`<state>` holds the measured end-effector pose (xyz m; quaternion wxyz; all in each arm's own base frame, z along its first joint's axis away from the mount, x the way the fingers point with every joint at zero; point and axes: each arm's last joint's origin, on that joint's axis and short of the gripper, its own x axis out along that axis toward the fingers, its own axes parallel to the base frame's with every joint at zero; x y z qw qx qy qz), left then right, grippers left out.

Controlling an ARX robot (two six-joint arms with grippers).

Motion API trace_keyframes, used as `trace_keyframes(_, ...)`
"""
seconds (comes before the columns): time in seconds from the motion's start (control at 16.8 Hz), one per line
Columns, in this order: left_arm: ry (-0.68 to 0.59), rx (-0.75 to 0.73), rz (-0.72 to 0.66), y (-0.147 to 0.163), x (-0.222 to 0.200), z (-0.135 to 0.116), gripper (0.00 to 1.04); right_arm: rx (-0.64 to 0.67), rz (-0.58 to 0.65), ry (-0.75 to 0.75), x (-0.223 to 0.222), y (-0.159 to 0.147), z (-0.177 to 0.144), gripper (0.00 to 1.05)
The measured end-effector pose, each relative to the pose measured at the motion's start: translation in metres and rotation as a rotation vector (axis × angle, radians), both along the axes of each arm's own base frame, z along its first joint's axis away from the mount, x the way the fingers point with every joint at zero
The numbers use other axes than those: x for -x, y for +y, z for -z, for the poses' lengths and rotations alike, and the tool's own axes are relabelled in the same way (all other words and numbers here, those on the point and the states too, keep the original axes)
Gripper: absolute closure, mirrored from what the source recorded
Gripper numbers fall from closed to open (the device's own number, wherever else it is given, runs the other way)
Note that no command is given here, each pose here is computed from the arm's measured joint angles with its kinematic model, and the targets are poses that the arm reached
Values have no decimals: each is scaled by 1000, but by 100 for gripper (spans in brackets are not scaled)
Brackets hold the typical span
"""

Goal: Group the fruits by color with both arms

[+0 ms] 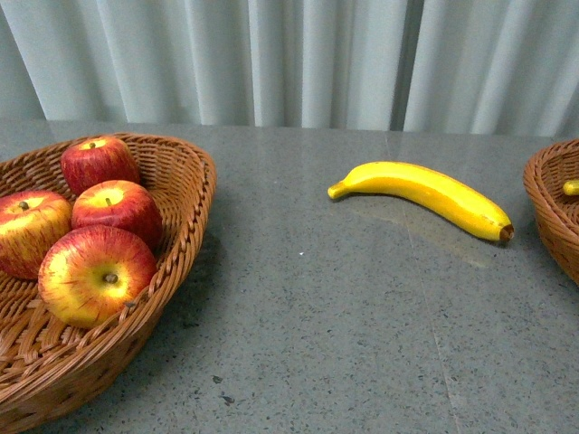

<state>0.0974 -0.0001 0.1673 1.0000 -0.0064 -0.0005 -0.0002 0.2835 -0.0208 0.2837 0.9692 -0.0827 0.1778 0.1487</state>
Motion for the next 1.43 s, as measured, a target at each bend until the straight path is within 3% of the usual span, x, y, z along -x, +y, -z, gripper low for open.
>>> trace_keyframes(0.12,0,0,0,0,0,0,7,1,-45,-8,-12,25,-4,7)
trace_keyframes(0.3,0,0,0,0,0,0,7,1,-149,79,-54,95,14,7)
trace_keyframes(0.48,0,0,0,0,0,0,7,2,-188,131,-87,132,27,7)
trace_keyframes(0.83,0,0,0,0,0,0,7,50,-202,206,-136,150,58,7)
trace_keyframes(1.19,0,-2,0,0,0,0,7,90,-206,277,-162,124,90,7)
trace_keyframes(1.43,0,-2,0,0,0,0,7,104,-215,289,-169,124,95,7)
